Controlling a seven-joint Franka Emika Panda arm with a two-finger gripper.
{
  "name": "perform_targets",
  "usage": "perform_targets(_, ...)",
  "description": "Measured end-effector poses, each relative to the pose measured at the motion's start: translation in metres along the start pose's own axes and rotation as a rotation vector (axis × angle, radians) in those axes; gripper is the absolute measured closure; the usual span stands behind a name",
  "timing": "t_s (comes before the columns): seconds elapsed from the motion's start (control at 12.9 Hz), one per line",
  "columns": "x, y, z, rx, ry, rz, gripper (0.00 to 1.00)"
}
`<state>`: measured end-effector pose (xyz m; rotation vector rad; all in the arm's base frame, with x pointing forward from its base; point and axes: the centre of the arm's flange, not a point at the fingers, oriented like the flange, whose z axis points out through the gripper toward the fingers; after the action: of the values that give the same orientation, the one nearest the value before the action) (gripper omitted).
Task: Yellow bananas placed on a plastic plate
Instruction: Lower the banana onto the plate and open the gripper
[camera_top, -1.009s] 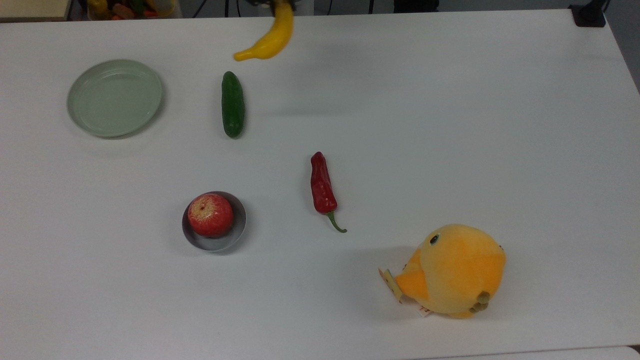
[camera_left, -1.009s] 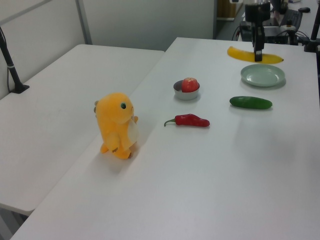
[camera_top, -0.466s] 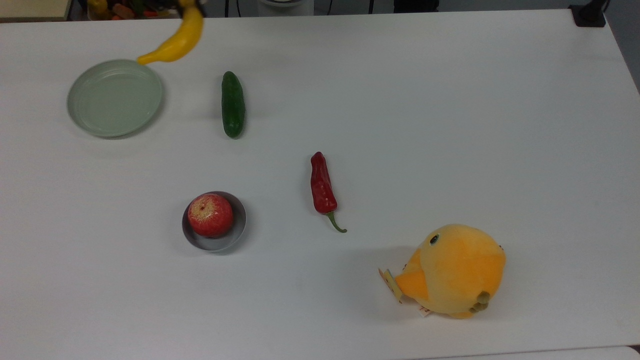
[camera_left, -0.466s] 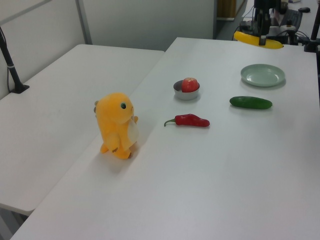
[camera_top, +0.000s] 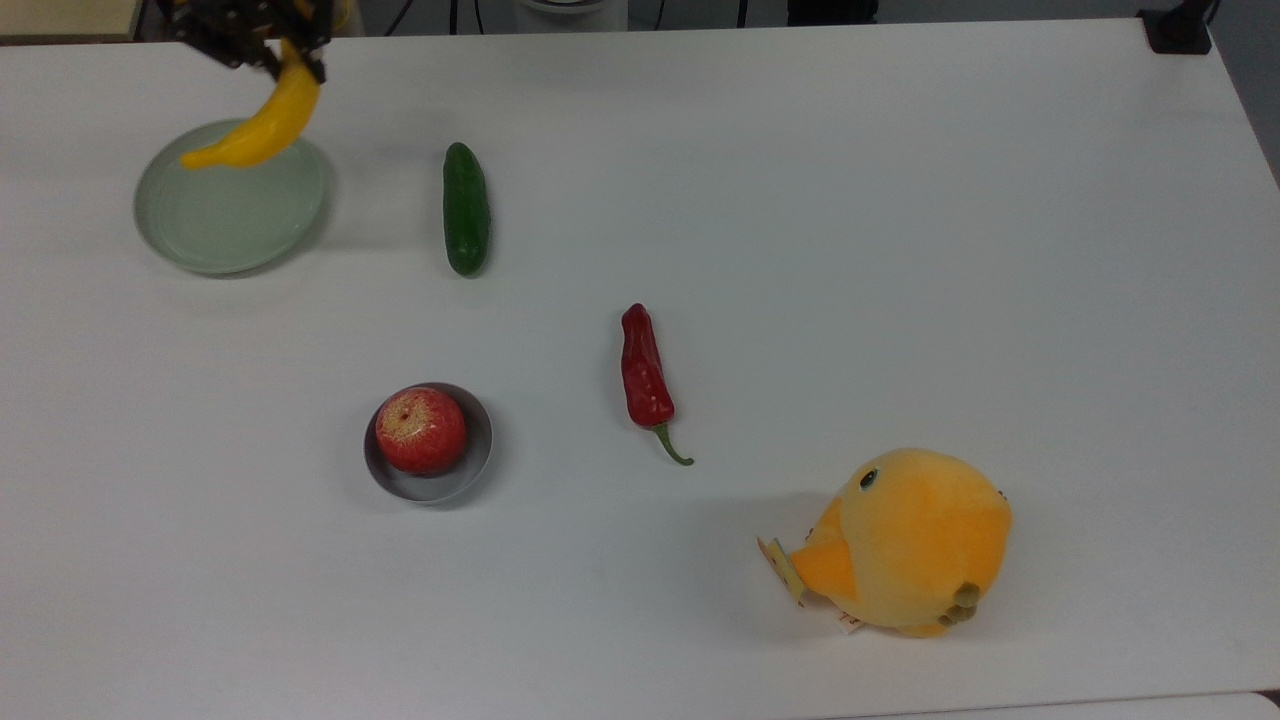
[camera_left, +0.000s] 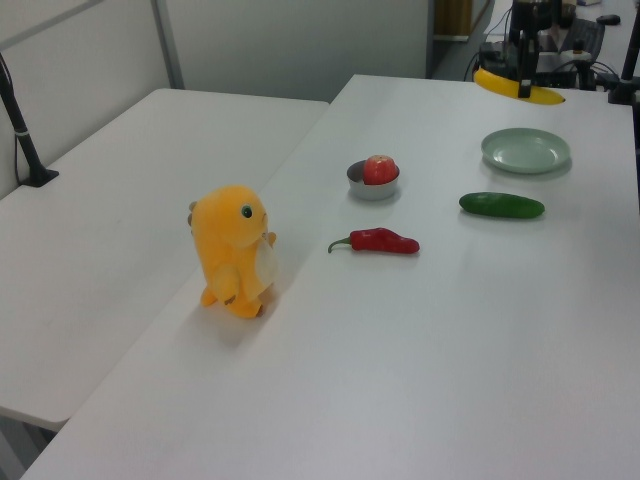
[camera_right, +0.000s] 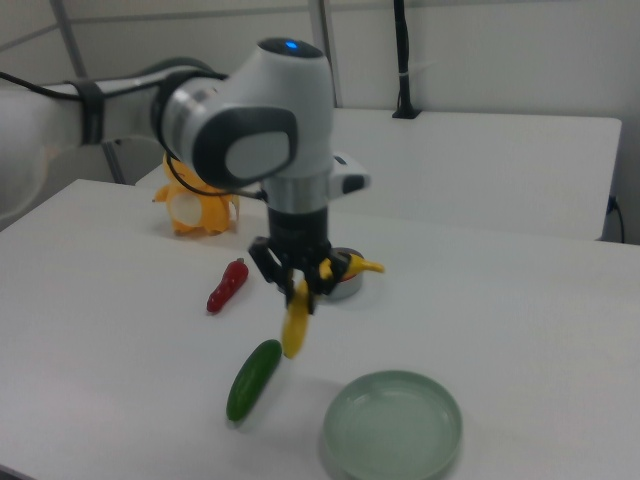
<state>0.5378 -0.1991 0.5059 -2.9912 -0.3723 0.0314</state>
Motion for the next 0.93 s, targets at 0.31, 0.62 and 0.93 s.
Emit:
perform_targets(0.31,-0.002,0.05,0.047,-0.039,0.004,0.069,0.7)
perform_targets(0.62,-0.001,0.086,0.103,-0.069,-0.012,0.114,0.7)
perform_targets(0.93,0.005,0.102,0.155,-0.098,-0.028,0.123,0.66)
